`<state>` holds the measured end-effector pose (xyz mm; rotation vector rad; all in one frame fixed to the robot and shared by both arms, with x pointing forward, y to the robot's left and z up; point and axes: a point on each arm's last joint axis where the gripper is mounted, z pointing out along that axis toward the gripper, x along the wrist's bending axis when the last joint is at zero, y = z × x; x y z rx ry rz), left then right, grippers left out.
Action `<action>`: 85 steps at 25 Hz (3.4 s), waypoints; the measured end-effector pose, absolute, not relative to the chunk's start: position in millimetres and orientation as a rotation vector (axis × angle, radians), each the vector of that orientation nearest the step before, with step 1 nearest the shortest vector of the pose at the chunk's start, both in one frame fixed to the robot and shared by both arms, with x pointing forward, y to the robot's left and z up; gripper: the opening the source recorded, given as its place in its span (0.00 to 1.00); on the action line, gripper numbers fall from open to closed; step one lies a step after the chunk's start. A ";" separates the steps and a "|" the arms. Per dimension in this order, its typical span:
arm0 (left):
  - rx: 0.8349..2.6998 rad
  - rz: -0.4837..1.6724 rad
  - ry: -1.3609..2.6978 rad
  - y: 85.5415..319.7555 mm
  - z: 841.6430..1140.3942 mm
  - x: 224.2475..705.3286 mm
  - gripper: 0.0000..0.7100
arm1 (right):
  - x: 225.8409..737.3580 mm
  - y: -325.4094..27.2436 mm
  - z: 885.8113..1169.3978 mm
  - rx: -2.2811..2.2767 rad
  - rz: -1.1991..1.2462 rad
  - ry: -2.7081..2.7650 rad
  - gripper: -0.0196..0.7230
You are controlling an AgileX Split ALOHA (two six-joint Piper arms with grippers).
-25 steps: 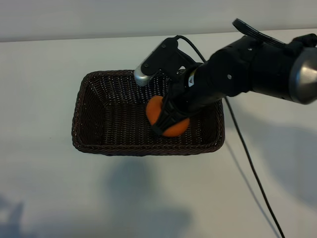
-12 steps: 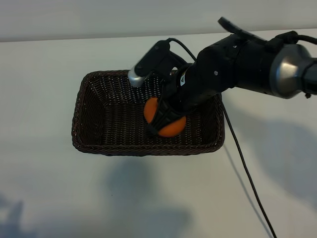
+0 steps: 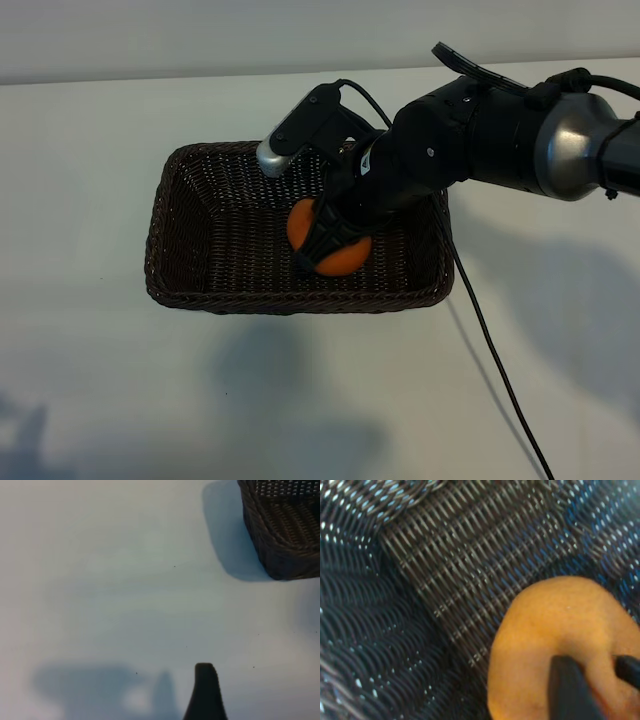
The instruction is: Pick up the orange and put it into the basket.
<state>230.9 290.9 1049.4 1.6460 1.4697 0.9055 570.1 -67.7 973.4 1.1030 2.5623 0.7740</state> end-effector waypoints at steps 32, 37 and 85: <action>1.643 0.905 1.471 290.9 1049.5 230.9 0.78 | 611.4 -214.5 1042.5 1.571 0.752 2.025 0.83; 1.643 0.905 1.471 290.9 1049.5 230.9 0.78 | 617.8 -273.8 1040.9 1.715 0.662 1.904 0.83; 1.644 0.906 1.470 290.9 1049.5 230.9 0.78 | 337.8 -313.6 1230.4 1.508 0.865 1.398 0.83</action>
